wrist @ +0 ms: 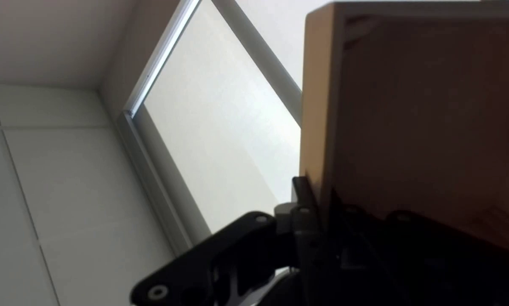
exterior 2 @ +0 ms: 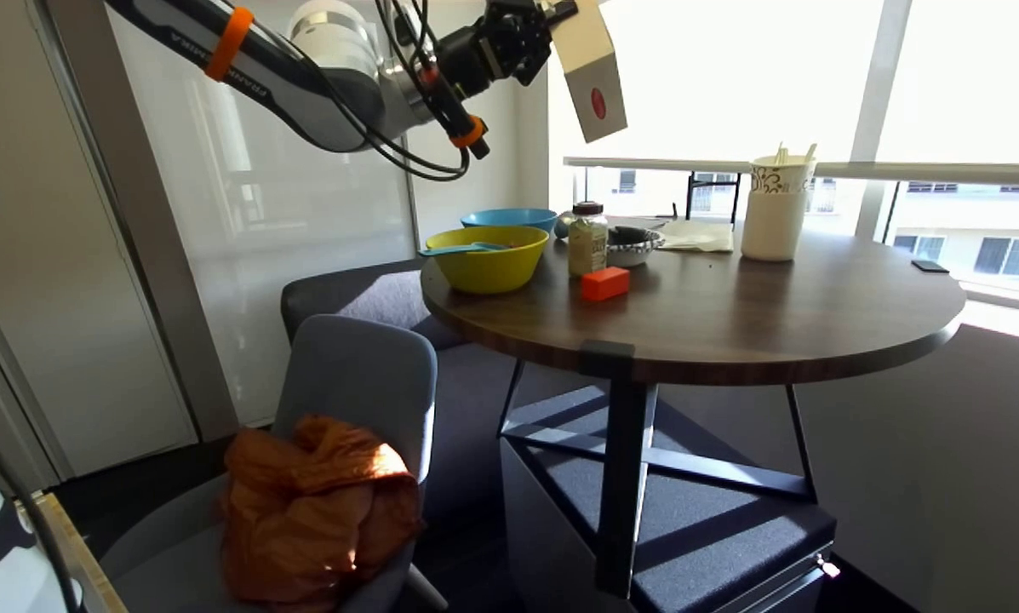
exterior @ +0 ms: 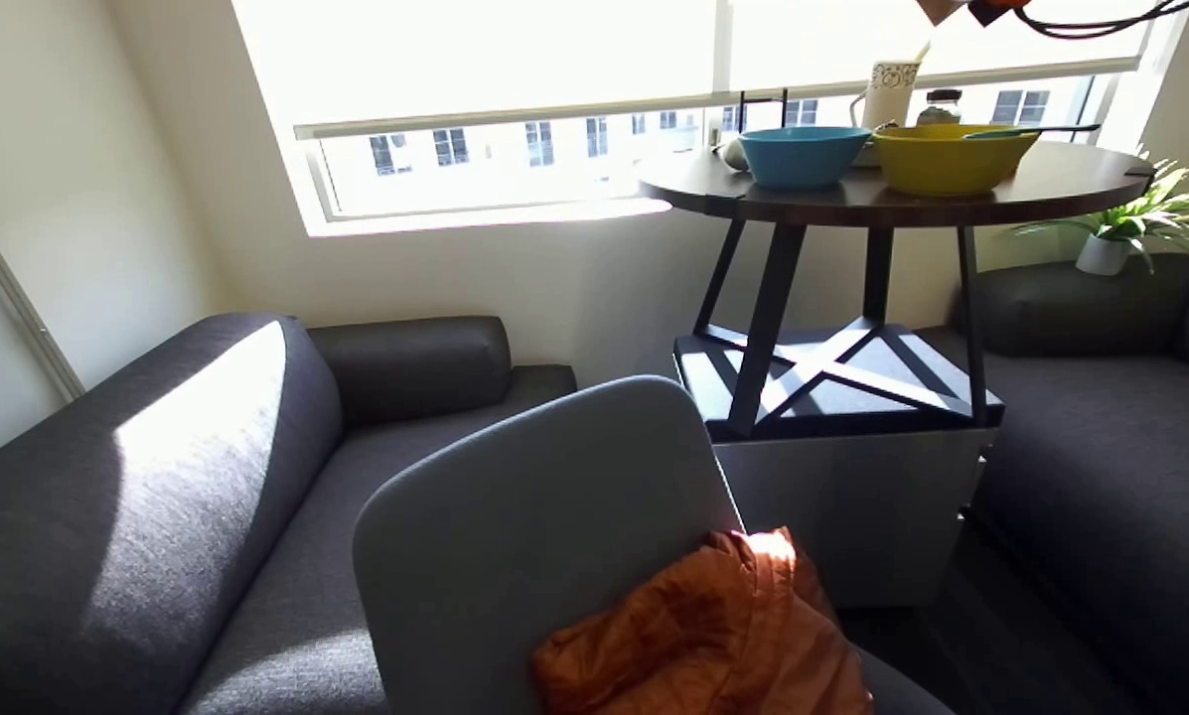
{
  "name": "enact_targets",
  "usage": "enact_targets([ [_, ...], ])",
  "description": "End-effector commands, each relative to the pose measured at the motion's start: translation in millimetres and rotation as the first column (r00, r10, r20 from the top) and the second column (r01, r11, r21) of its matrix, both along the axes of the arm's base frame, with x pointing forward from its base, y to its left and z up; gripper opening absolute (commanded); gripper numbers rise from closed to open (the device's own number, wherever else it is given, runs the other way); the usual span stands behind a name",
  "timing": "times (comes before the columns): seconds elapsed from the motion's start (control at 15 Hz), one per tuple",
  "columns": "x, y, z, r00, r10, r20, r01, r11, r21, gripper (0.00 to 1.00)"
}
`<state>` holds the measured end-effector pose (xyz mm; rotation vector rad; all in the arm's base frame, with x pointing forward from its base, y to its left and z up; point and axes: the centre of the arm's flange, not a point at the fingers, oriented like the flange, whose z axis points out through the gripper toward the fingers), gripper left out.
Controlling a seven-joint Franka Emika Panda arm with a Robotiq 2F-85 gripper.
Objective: Pick up the square bowl and pour all its contents into the blue bowl, put the square bowl back on the table
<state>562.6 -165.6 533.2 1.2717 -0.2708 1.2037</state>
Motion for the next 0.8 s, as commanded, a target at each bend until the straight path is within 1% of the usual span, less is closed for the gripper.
enact_targets([
  [0.0,-26,-28,35,0.992,-0.086,0.091,0.071,0.984,0.162,0.02],
  [0.2,-46,-46,52,0.97,-0.186,0.159,0.135,0.948,0.287,0.02],
  [0.33,-53,-51,59,0.948,-0.247,0.2,0.16,0.915,0.371,0.02],
  [0.47,-61,-56,65,0.924,-0.302,0.233,0.171,0.875,0.453,0.02],
  [0.6,-66,-60,68,0.899,-0.346,0.27,0.162,0.833,0.529,0.02],
  [0.73,-69,-60,70,0.873,-0.354,0.335,0.107,0.809,0.577,0.02],
])
